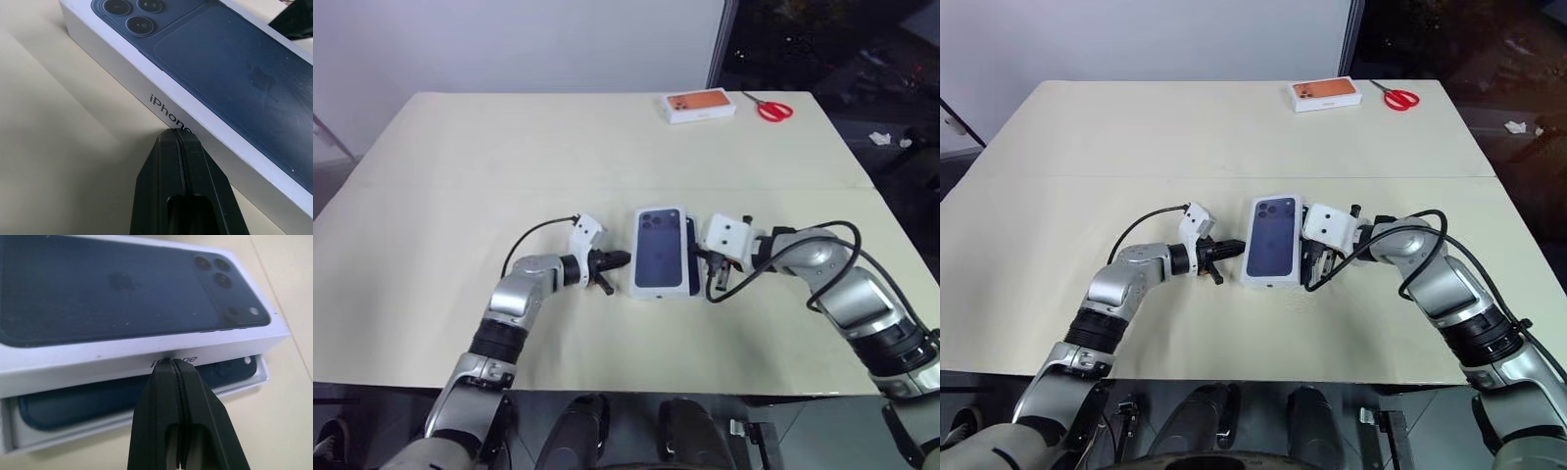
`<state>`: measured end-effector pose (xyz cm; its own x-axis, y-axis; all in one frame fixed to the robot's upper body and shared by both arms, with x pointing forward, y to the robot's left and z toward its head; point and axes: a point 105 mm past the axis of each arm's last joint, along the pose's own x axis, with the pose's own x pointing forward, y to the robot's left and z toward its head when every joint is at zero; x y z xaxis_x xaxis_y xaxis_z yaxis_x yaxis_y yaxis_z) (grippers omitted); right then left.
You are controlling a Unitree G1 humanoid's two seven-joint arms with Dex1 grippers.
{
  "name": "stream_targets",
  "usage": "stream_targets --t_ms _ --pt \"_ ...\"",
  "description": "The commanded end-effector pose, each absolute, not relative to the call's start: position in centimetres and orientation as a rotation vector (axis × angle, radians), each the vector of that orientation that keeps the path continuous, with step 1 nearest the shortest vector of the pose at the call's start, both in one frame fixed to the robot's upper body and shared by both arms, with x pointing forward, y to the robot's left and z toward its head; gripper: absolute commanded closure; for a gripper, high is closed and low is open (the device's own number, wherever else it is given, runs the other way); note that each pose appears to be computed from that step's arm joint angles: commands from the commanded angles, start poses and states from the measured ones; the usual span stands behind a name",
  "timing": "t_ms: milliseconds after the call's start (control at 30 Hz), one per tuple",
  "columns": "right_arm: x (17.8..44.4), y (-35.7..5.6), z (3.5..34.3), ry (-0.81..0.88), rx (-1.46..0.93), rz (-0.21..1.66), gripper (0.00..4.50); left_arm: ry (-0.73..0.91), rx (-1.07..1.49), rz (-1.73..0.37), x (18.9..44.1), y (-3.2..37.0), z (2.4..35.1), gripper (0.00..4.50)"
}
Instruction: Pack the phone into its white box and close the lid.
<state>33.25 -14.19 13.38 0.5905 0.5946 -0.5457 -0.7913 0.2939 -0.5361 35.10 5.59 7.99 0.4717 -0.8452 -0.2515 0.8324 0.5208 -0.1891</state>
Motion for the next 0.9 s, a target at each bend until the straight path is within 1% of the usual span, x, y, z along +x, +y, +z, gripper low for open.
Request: stream_targets --t_ms 33,233,367,567,900 --pt "33.1 -13.9 14.3 0.224 -0.902 0.939 4.49 0.412 -0.079 -1.1 33.6 3.3 6.4 4.5" --pt "33.2 -15.2 14.1 0.25 -0.964 0.927 4.49 0.381 -0.096 -1.111 33.7 2.6 7.5 4.5" --pt "33.6 -16.2 14.5 0.274 -0.982 0.914 4.49 0.346 -0.118 -1.125 33.9 1.6 8.9 4.5" --pt "33.3 -16.6 13.8 0.3 -1.019 0.932 4.49 0.312 -0.139 -1.135 34.0 1.2 9.9 4.5" --pt "33.6 -17.0 13.6 0.315 -1.032 0.909 4.49 0.273 -0.145 -1.121 34.3 1.1 10.5 4.5"
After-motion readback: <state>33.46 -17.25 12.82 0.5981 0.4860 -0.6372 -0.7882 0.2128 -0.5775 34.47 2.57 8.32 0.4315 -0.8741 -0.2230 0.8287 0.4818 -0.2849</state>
